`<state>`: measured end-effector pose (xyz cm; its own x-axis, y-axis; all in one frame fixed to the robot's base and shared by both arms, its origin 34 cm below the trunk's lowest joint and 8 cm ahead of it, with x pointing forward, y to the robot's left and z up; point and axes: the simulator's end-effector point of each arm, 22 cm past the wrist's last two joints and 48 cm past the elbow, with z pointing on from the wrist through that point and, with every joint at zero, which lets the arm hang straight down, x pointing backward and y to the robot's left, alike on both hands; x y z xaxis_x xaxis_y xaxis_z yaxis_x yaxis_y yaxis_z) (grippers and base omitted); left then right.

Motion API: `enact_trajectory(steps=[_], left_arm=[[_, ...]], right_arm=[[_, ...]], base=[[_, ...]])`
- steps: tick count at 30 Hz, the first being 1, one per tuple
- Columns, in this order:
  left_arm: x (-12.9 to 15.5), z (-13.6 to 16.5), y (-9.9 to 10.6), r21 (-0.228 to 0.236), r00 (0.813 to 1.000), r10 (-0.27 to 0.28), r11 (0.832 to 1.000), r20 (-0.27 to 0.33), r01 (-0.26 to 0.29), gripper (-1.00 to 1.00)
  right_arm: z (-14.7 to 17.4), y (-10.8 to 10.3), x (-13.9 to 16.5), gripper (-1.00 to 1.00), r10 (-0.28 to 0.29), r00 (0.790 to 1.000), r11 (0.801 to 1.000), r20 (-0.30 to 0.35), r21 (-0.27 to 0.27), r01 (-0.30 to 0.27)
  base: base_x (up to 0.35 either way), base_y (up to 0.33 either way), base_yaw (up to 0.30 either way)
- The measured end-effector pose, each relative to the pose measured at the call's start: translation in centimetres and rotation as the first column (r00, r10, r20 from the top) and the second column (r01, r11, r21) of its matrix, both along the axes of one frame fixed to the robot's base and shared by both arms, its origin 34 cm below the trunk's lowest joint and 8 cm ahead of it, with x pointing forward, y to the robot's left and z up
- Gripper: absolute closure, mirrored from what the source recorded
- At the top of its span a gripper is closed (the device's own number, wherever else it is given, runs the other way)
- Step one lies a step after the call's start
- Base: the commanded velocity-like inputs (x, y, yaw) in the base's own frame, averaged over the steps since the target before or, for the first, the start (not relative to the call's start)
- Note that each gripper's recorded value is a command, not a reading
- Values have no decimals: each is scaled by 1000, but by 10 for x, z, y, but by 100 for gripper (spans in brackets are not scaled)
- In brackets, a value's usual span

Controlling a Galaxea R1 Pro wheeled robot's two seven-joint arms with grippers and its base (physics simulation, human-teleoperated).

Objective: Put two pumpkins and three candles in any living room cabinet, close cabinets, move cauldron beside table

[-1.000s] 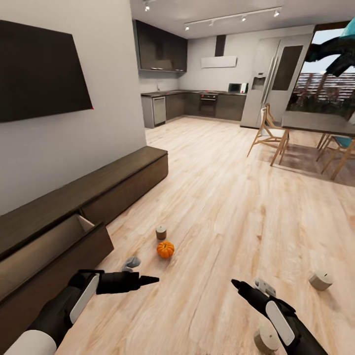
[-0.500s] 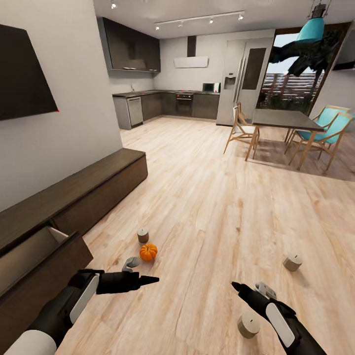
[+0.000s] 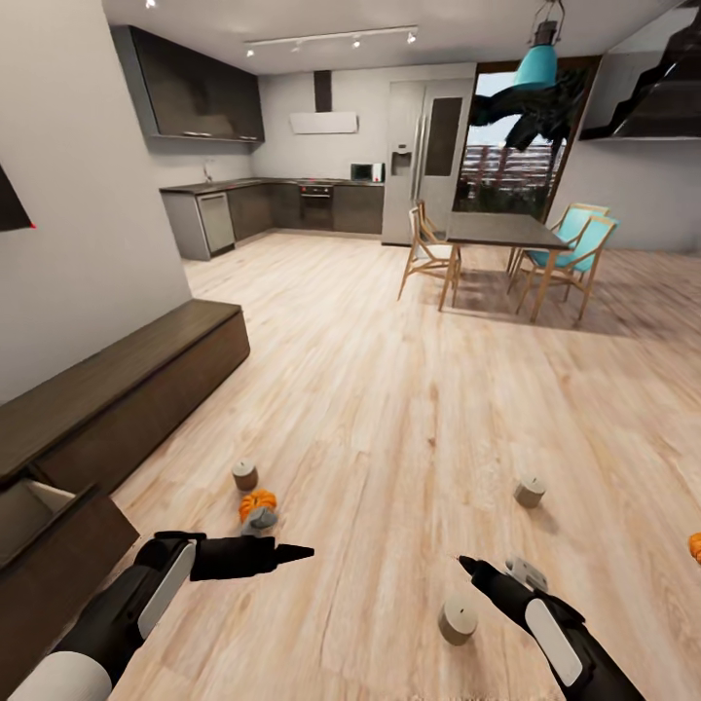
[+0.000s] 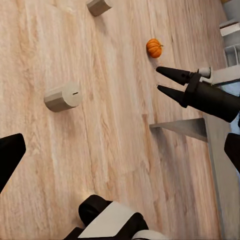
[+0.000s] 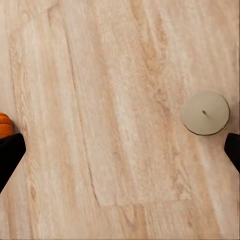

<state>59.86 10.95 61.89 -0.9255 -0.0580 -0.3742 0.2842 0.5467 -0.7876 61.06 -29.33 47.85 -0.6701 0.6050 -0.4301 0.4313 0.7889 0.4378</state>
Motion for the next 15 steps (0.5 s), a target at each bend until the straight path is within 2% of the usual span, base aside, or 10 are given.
enact_trajectory(steps=[1, 2, 7, 8, 9, 10, 11, 12, 15], left_arm=[[1, -4, 3, 20, 1000, 8, 1000, -1, -8, -100], [5, -13, 9, 69, 1000, 29, 997, -4, -29, -100], [12, -33, 28, 185, 997, 79, 980, -4, -77, -100], [17, -45, 42, 263, 994, 114, 958, 0, -110, -100], [19, -49, 48, 291, 992, 127, 949, 2, -123, -100], [22, -56, 58, 343, 988, 153, 928, 10, -147, -100], [24, -59, 63, 368, 986, 166, 916, 16, -160, -100], [28, -64, 71, 410, 982, 188, 893, 29, -183, -100], [33, -73, 83, 466, 973, 225, 856, 51, -222, -100]], right_arm=[[0, 0, 0, -100, 0, 1000, 1000, 0, -1, 0], [0, -1, 0, -100, -1, 1000, 1000, -1, -2, 1], [-3, -5, -3, -100, -11, 1000, 1000, -19, -22, 10], [-6, -10, -7, -100, -21, 999, 999, -38, -47, 20], [-7, -12, -8, -100, -26, 999, 998, -45, -56, 23], [-9, -15, -10, -100, -34, 998, 997, -56, -69, 30], [-9, -16, -10, -100, -38, 998, 997, -59, -76, 33], [-9, -19, -11, -100, -45, 997, 995, -61, -87, 40], [-9, -22, -10, -100, -54, 997, 994, -57, -98, 49]], base=[[0, 0, -294], [0, 0, -294], [0, 0, -294], [0, 0, -294], [0, 0, -294], [0, 0, -294], [0, 0, -294], [0, 0, -294], [0, 0, -294]])
